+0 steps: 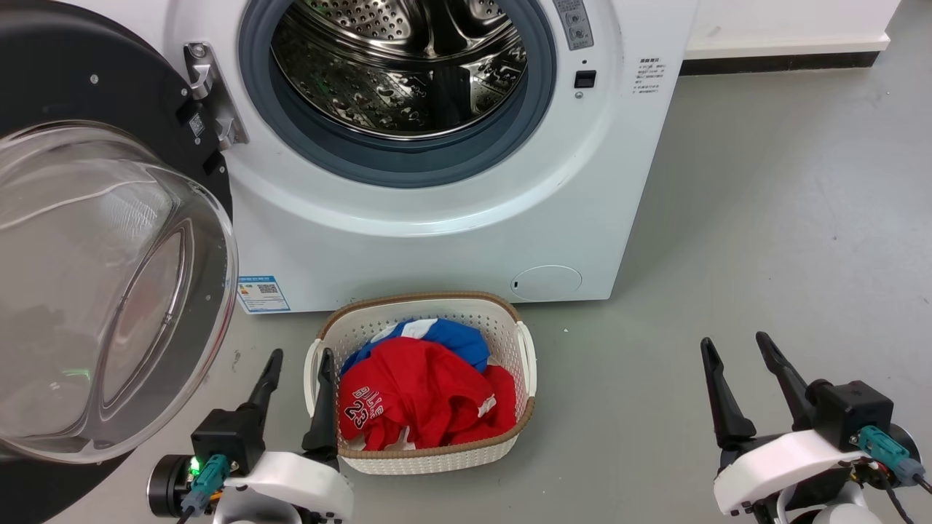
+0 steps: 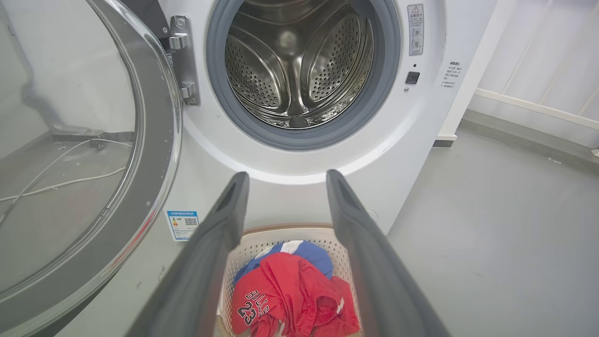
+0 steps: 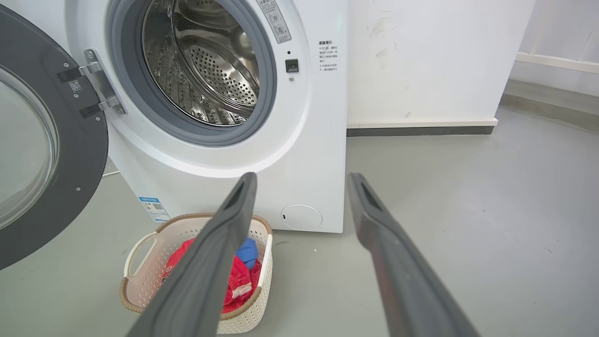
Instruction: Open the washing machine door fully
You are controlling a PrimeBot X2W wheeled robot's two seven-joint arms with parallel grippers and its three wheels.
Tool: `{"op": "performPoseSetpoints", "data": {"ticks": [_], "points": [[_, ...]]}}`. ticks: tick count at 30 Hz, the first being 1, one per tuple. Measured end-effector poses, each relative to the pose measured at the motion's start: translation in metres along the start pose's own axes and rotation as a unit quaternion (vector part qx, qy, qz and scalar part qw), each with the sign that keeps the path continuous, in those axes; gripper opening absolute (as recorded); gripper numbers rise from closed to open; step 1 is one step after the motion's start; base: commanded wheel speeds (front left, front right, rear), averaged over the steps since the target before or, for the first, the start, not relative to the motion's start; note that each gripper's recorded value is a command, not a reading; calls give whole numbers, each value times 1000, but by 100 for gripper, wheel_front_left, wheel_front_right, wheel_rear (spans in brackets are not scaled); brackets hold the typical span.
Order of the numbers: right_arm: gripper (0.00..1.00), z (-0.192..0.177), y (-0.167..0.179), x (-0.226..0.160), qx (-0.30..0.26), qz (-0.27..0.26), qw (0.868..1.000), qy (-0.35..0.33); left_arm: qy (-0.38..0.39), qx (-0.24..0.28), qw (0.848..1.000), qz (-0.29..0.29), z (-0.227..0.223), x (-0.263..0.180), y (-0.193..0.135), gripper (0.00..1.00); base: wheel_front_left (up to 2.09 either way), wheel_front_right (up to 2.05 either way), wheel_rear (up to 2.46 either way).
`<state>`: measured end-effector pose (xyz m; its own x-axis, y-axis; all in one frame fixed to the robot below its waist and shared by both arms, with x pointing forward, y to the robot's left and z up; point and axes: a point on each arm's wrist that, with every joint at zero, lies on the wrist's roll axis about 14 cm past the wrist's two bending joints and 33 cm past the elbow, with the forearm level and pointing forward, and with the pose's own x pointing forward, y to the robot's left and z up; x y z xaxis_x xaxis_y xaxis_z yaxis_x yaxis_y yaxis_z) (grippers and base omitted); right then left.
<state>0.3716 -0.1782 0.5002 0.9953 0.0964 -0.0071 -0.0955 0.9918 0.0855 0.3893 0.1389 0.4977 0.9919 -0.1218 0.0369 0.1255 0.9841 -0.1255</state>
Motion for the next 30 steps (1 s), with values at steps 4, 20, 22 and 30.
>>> {"op": "performPoseSetpoints", "data": {"ticks": [4, 20, 22, 30], "points": [[100, 1, 0, 1, -1, 1, 1000, -2, -5, 8, 1000, 8, 3, -1, 7, 100, 0, 0, 0], [100, 8, -8, -5, -43, -5, 999, -9, -5, 27, 1000, -2, 3, -1, 7, 100, 0, 0, 0], [100, 10, -9, -6, -44, -6, 999, -12, -5, 28, 1000, -2, 3, -1, 7, 100, 0, 0, 0], [100, 16, -12, -13, -41, -15, 999, -19, -6, 24, 1000, -5, 4, 1, 5, 100, 0, 0, 0]]}}
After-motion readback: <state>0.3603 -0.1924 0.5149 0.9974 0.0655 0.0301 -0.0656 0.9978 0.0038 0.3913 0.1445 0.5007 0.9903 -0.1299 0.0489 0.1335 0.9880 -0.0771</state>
